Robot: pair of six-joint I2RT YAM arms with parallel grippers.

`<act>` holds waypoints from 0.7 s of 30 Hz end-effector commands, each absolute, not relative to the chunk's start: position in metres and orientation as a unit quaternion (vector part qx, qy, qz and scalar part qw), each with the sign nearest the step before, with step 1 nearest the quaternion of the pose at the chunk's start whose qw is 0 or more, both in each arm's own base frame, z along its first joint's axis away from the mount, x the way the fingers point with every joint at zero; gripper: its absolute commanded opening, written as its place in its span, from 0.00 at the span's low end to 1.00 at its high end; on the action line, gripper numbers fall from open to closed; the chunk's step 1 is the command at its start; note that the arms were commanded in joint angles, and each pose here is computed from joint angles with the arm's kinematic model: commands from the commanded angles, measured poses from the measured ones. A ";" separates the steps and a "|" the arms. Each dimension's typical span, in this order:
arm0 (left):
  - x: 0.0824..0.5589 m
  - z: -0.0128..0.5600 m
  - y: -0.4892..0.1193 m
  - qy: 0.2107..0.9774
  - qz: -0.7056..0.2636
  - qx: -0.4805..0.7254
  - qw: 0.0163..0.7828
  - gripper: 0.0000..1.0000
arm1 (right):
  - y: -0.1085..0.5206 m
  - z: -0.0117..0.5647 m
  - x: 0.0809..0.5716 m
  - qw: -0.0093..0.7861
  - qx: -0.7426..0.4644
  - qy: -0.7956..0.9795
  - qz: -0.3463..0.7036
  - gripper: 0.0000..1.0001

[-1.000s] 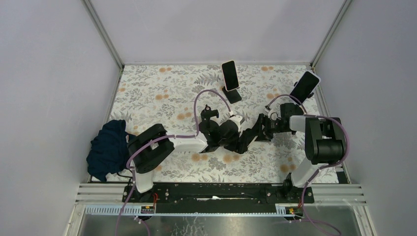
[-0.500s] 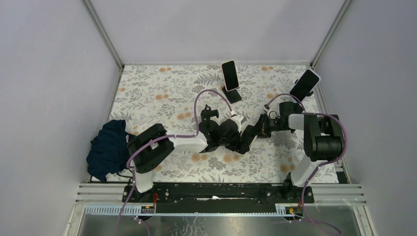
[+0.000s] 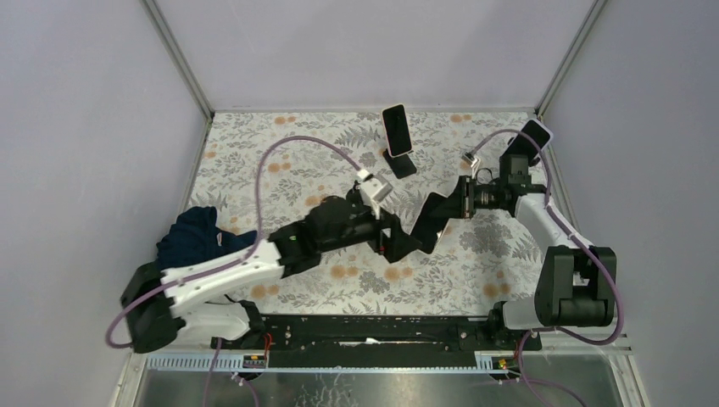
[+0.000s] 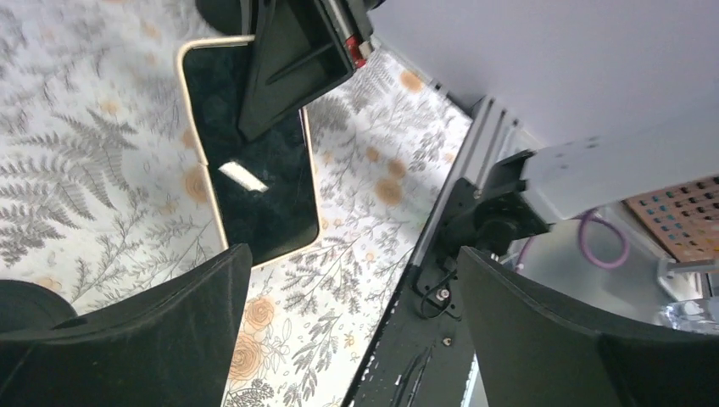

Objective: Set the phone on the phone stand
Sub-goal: Pick up the phone at the center of the board.

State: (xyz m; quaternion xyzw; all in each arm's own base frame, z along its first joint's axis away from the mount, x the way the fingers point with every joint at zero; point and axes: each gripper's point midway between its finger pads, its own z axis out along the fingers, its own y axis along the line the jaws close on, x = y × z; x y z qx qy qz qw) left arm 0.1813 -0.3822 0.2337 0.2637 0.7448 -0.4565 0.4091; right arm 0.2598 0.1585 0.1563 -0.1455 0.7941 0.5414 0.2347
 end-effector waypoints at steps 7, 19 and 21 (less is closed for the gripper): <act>0.171 0.292 -0.316 0.629 -0.572 0.229 0.474 0.99 | 0.167 0.293 0.225 0.351 -0.360 0.654 0.565 0.00; 0.174 0.320 -0.348 0.549 -0.662 0.233 0.455 0.83 | 0.220 0.368 0.209 0.355 -0.425 0.606 0.570 0.00; 0.171 0.323 -0.355 0.541 -0.670 0.243 0.446 0.78 | 0.225 0.369 0.208 0.356 -0.431 0.605 0.568 0.00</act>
